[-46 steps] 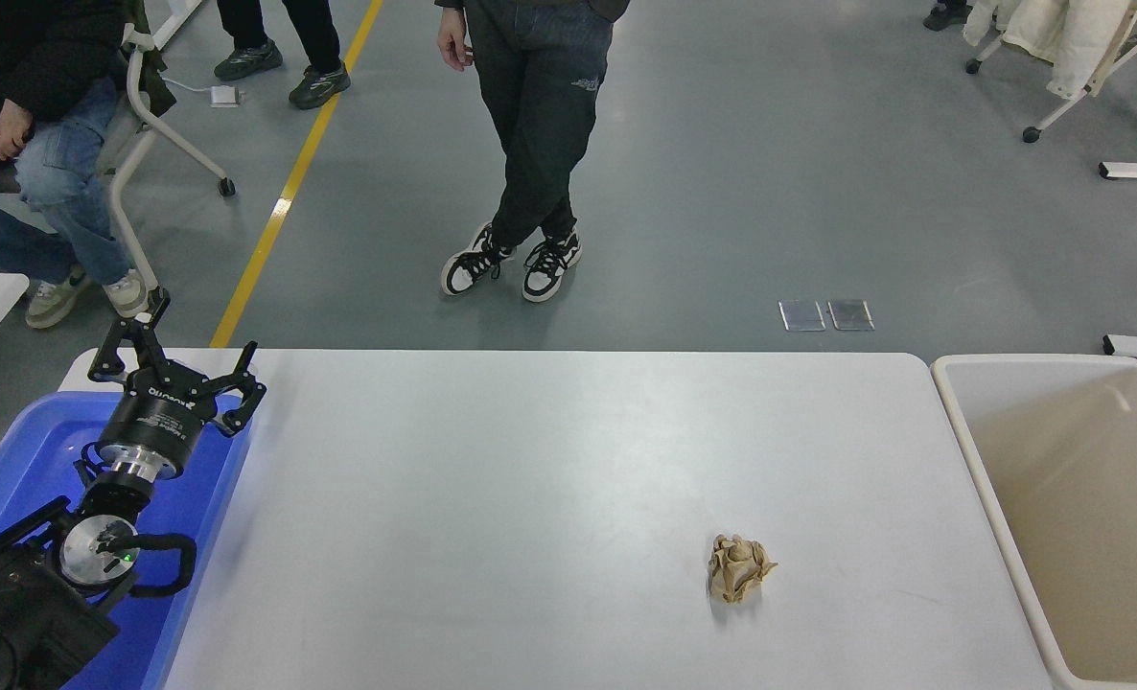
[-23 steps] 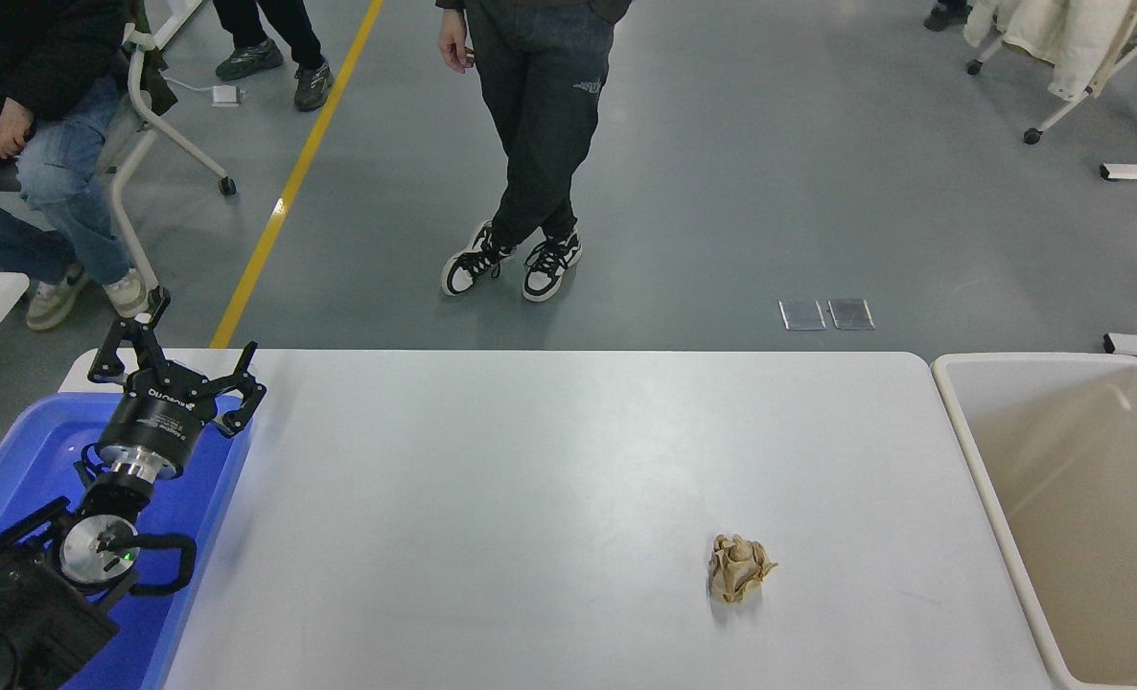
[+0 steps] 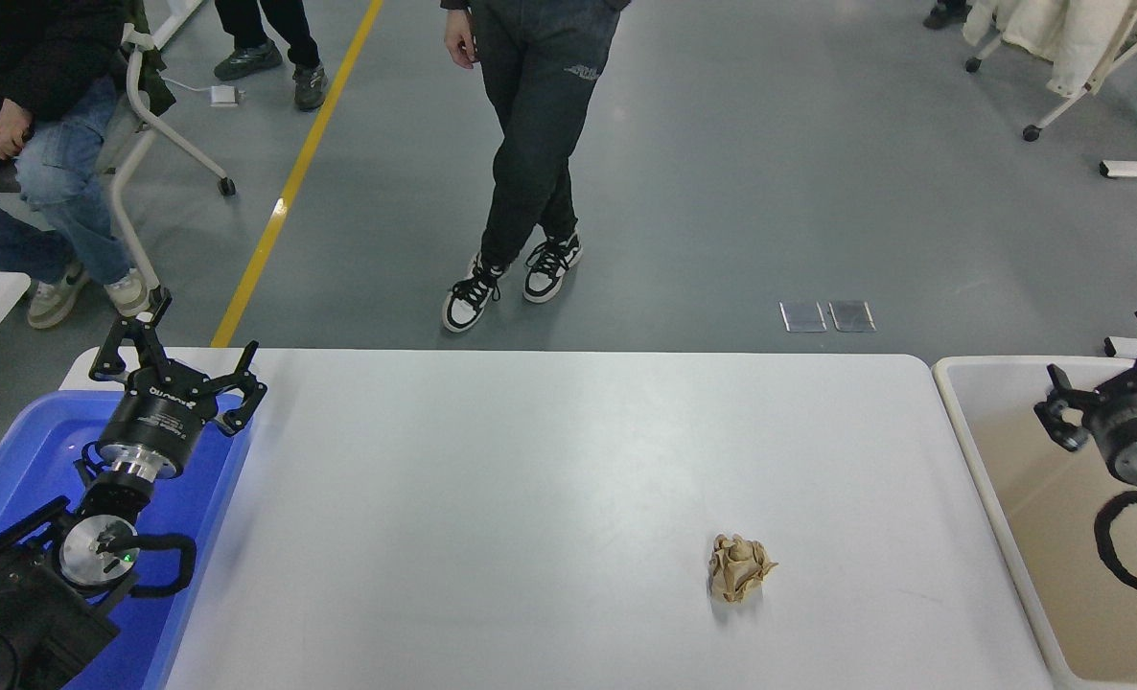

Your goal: Clean the table surface

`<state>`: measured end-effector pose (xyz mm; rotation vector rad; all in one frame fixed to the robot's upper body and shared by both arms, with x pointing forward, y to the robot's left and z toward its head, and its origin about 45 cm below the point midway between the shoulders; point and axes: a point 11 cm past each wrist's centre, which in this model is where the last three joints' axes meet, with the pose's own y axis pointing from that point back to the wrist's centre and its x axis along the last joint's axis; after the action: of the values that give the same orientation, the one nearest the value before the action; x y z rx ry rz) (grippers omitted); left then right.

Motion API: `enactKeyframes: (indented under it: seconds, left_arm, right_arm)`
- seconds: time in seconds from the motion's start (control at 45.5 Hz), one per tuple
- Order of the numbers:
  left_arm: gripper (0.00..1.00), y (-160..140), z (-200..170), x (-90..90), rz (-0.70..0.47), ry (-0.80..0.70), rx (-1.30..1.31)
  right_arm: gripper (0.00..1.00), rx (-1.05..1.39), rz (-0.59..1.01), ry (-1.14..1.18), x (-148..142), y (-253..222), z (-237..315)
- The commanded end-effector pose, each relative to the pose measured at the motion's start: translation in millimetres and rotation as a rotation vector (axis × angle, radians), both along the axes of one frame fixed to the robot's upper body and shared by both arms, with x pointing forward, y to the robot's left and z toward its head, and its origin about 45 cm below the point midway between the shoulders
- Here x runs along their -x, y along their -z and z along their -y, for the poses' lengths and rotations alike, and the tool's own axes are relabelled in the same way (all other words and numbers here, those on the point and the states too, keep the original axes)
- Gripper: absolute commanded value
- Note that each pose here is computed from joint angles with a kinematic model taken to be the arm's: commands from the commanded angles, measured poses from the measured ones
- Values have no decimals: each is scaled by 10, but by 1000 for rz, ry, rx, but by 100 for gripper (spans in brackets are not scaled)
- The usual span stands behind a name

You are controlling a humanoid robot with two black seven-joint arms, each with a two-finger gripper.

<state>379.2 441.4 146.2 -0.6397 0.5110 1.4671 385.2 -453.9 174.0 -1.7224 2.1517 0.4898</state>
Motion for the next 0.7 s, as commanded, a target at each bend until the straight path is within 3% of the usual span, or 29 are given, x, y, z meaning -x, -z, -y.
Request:
enactKeyframes:
  seconds: [0.0, 0.681]
  left_arm:
    - [100, -2, -3, 0, 1, -1, 0]
    - [100, 0, -1, 0, 0, 0, -1]
  right_arm:
    - [100, 22, 127, -76, -16, -18, -396]
    - [100, 132, 86, -119, -53, 155, -551]
